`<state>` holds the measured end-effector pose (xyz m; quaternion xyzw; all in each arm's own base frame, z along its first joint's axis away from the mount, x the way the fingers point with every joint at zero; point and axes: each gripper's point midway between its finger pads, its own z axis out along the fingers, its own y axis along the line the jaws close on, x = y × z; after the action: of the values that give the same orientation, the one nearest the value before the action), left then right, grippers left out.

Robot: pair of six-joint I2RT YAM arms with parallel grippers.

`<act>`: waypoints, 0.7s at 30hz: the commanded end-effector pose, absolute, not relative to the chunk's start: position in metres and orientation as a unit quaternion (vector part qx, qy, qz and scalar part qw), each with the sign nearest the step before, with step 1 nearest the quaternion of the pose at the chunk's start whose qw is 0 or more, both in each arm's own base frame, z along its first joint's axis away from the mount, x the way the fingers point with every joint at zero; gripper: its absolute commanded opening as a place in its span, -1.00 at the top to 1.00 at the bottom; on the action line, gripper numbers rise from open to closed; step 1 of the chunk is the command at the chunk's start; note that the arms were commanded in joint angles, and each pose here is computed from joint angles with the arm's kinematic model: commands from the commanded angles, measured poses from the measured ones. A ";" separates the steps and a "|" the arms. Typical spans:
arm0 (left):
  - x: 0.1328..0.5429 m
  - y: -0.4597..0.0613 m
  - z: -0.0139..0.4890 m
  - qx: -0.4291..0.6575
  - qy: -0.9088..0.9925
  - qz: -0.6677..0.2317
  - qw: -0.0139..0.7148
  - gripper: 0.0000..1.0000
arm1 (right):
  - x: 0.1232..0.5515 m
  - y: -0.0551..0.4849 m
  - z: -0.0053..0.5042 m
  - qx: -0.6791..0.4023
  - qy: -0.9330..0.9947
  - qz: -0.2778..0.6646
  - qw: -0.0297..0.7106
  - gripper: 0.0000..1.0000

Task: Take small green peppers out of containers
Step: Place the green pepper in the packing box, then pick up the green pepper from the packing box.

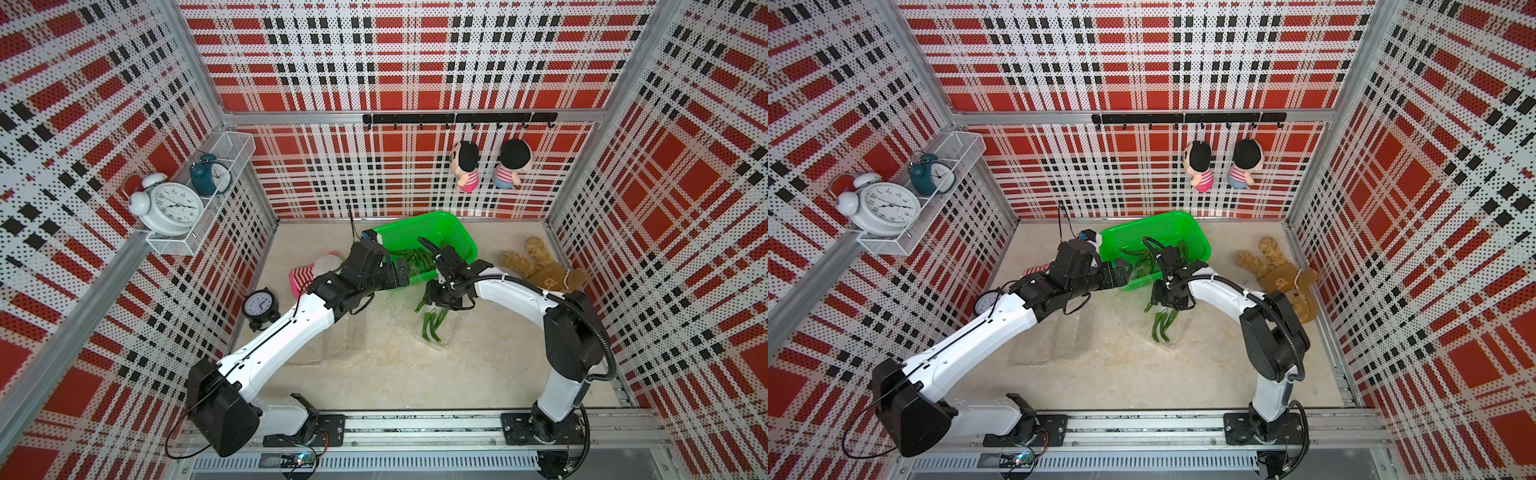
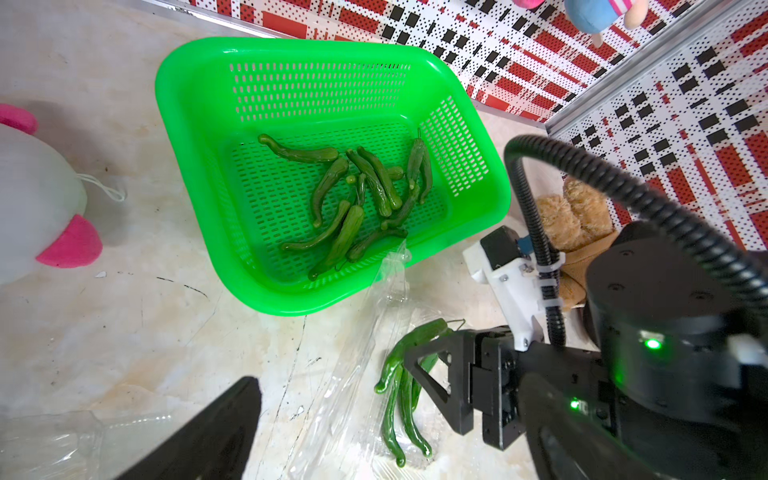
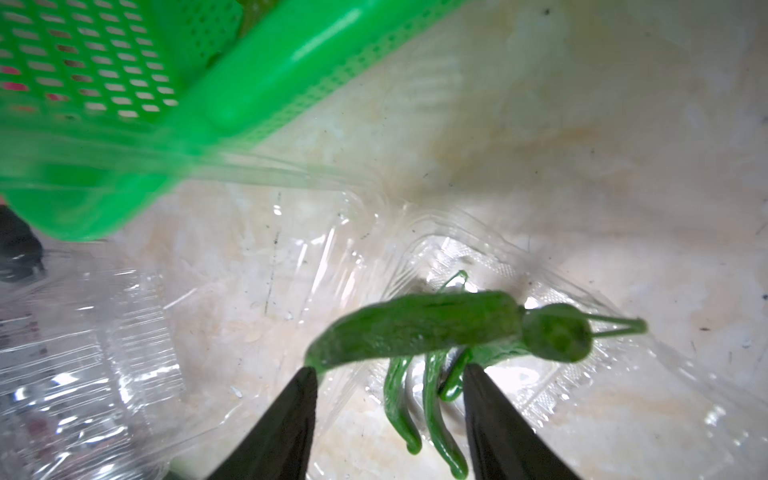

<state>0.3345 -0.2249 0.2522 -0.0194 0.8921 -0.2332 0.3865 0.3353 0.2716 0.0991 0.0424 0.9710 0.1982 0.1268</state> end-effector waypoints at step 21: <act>0.335 -0.222 0.251 -0.016 0.896 -0.225 0.382 -0.99 | 0.335 0.280 0.132 0.152 0.928 0.308 0.147 -0.26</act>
<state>0.3319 -0.2230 0.2480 -0.0181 0.8967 -0.2272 0.3794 0.3327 0.2816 0.1045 0.1285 0.9438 0.2782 0.1234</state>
